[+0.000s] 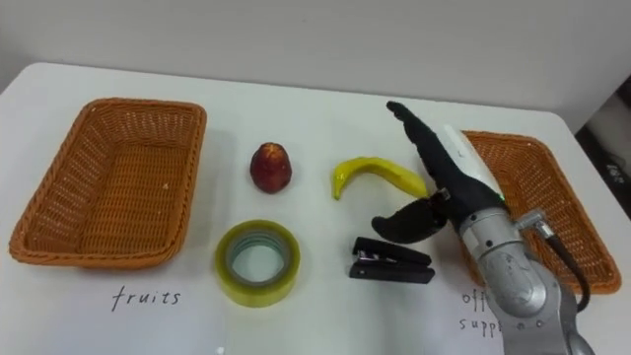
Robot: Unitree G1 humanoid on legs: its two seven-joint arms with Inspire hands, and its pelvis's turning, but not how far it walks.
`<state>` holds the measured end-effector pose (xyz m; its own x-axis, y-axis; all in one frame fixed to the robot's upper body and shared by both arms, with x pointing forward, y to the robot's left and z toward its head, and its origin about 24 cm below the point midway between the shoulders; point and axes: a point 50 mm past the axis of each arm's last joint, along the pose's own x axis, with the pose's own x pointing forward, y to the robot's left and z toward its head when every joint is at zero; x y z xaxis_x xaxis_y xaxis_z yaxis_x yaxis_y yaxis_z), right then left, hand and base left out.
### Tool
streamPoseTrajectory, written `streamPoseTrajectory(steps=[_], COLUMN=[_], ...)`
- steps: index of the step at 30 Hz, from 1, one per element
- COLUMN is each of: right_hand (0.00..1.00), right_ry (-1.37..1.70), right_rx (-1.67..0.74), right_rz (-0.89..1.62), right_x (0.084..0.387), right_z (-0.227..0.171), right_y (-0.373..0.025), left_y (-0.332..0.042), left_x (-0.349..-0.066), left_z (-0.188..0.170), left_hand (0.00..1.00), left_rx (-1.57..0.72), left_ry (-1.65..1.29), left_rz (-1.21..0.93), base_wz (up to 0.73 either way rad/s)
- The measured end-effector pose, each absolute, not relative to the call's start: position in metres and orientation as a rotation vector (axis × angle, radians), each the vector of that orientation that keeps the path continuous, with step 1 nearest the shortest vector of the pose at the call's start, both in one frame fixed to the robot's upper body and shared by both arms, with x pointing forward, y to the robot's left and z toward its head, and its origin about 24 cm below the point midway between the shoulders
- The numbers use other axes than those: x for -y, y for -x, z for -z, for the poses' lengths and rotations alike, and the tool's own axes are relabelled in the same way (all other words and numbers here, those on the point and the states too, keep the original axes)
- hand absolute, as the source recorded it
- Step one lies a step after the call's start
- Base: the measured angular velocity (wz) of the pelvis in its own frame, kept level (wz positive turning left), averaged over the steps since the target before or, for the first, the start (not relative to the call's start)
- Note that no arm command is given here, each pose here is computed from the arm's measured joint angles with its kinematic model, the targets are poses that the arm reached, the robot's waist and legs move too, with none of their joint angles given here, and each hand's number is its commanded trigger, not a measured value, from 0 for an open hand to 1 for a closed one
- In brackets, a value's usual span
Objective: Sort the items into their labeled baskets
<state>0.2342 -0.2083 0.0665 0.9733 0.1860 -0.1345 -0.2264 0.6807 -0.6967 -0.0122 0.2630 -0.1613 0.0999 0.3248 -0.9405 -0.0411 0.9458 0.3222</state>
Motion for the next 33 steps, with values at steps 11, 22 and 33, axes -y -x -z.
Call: streamPoseTrajectory(steps=[11, 22, 33], right_hand=[0.00, 0.00, 0.00], right_ry=[0.813, 0.825, 0.828], right_rx=[-0.156, -0.212, -0.286], right_rz=[-0.337, -0.413, -0.426], right_x=[0.208, 0.207, 0.210], right_z=[-0.059, -0.052, -0.046], right_y=[-0.232, -0.231, -0.229], left_y=[0.005, -0.002, -0.006], left_x=[-0.264, -0.265, -0.268], left_z=[0.161, 0.161, 0.159], left_hand=[0.00, 0.00, 0.00], left_rx=[-1.432, -1.408, -1.394], left_ry=[-0.247, -0.249, -0.276], left_rz=[-0.275, -0.279, -0.292], base_wz=[0.00, 0.00, 0.00])
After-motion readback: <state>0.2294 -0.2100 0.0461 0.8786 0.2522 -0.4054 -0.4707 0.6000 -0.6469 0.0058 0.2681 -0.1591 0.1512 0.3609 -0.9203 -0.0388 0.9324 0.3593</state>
